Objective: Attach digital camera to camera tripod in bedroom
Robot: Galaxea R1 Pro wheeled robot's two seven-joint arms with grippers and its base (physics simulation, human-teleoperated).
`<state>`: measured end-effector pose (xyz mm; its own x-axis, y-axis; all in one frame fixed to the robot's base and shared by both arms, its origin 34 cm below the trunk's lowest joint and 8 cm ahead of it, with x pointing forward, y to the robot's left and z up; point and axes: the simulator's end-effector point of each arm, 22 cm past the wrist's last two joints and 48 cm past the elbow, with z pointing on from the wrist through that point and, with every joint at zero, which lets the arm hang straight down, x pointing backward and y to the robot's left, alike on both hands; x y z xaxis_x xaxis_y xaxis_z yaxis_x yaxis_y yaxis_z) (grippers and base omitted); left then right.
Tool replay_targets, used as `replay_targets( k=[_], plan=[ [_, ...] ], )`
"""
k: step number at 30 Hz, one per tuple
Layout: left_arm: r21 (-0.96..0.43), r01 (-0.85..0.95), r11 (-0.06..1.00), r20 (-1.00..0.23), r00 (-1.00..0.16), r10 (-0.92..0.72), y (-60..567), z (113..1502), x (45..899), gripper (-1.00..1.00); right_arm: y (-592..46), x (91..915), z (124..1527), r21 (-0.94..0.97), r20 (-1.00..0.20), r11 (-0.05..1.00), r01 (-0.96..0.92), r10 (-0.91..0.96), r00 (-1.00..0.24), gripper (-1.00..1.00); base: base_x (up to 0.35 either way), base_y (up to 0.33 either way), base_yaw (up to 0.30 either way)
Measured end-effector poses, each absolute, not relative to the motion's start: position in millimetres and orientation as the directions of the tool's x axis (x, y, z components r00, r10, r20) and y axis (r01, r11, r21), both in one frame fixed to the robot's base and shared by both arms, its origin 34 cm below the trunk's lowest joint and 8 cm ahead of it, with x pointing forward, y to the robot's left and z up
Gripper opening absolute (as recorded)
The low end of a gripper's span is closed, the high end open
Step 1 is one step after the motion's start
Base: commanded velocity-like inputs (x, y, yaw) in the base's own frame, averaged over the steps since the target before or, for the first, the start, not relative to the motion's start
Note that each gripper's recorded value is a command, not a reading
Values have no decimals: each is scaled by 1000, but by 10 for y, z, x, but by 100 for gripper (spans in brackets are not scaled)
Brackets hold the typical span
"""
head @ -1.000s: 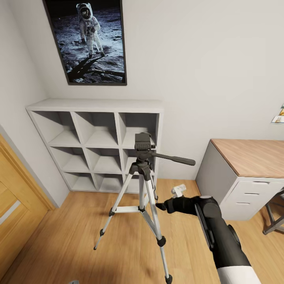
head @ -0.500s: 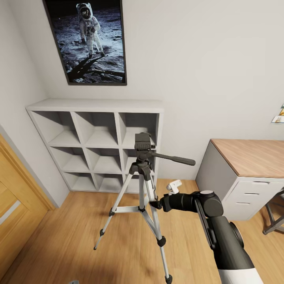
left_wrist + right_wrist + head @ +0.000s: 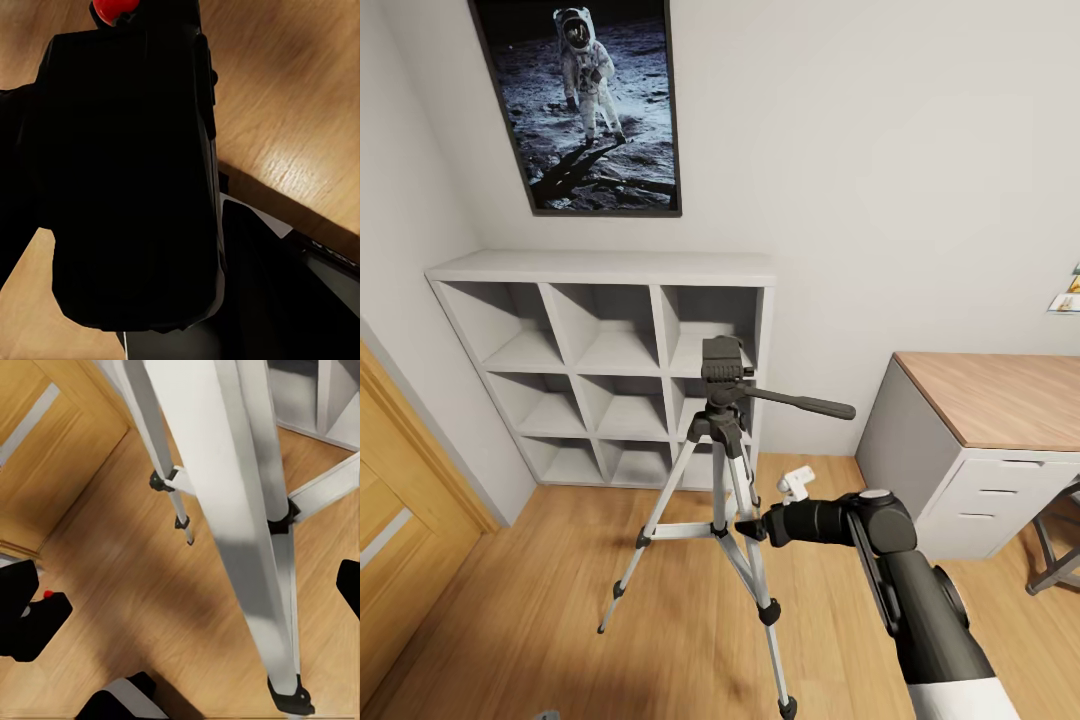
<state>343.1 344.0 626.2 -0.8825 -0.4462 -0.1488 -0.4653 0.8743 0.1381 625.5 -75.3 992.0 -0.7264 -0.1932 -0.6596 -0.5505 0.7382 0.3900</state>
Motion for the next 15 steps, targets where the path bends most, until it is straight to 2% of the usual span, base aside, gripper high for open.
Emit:
replay_targets(
  k=[5, 15],
  plan=[
    [139, -464, 875, -149, -883, -444, 3441, 6262, 3432, -100, -736, 6211, 9598, 404, -626, 739, -539, -206, -752, 100, 0, 0, 0],
    [139, -463, 876, -150, -884, -443, 3442, 6262, 3433, -100, -426, 6254, 9207, 362, -698, 711, -603, -223, -681, 100, 0, 0, 0]
  ],
)
